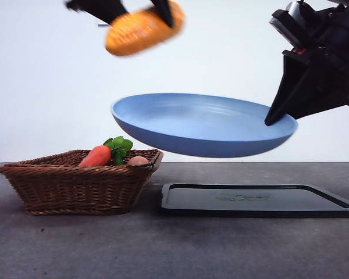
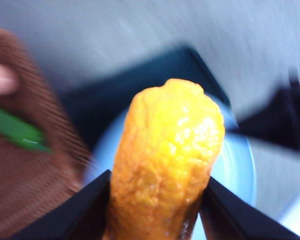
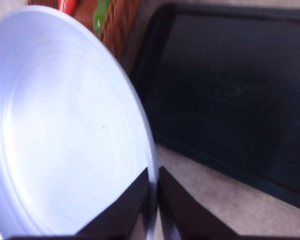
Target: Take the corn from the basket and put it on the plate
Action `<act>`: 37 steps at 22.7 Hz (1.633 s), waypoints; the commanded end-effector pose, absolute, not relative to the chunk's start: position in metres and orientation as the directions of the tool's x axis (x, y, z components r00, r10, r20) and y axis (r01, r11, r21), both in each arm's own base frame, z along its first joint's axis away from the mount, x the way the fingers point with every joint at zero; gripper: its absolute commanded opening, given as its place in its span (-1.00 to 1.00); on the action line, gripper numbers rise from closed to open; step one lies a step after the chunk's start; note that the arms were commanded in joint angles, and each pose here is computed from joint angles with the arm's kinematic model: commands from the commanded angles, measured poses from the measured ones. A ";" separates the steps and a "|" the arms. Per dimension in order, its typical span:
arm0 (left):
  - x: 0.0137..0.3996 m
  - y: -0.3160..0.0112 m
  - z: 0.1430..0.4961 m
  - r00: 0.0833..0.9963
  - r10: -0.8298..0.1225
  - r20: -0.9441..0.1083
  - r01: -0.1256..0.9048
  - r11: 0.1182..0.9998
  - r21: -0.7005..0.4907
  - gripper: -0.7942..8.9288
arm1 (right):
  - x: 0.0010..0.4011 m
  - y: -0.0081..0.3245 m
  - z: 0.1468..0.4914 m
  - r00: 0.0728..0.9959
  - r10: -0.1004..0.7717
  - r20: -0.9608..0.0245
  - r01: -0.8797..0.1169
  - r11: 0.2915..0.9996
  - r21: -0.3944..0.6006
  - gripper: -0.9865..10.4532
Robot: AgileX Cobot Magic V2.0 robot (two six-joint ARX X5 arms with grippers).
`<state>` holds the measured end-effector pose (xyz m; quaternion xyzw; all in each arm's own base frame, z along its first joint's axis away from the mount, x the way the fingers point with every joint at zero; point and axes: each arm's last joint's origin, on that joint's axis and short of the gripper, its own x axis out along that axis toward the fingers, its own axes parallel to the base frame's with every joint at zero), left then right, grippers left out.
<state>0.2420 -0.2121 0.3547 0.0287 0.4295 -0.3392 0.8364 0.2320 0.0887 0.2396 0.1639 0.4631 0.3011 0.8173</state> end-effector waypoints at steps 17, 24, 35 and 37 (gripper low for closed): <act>0.247 -0.281 0.286 0.236 -0.490 -0.839 0.748 0.643 -0.165 -0.08 | 0.236 0.091 0.246 0.394 0.662 -0.638 -0.318 0.749 0.581 -0.83; 0.242 -0.276 0.300 0.257 -0.516 -0.817 0.751 0.639 -0.166 -0.08 | 0.235 0.091 0.246 0.390 0.660 -0.642 -0.315 0.751 0.580 -0.83; 0.217 -0.241 0.381 0.389 -0.646 -0.657 0.769 0.620 -0.155 -0.08 | 0.237 0.085 0.246 0.405 0.649 -0.644 -0.297 0.759 0.579 -0.83; 0.211 -0.231 0.394 0.414 -0.665 -0.622 0.769 0.621 -0.151 -0.08 | 0.240 0.079 0.246 0.427 0.635 -0.644 -0.276 0.770 0.575 -0.82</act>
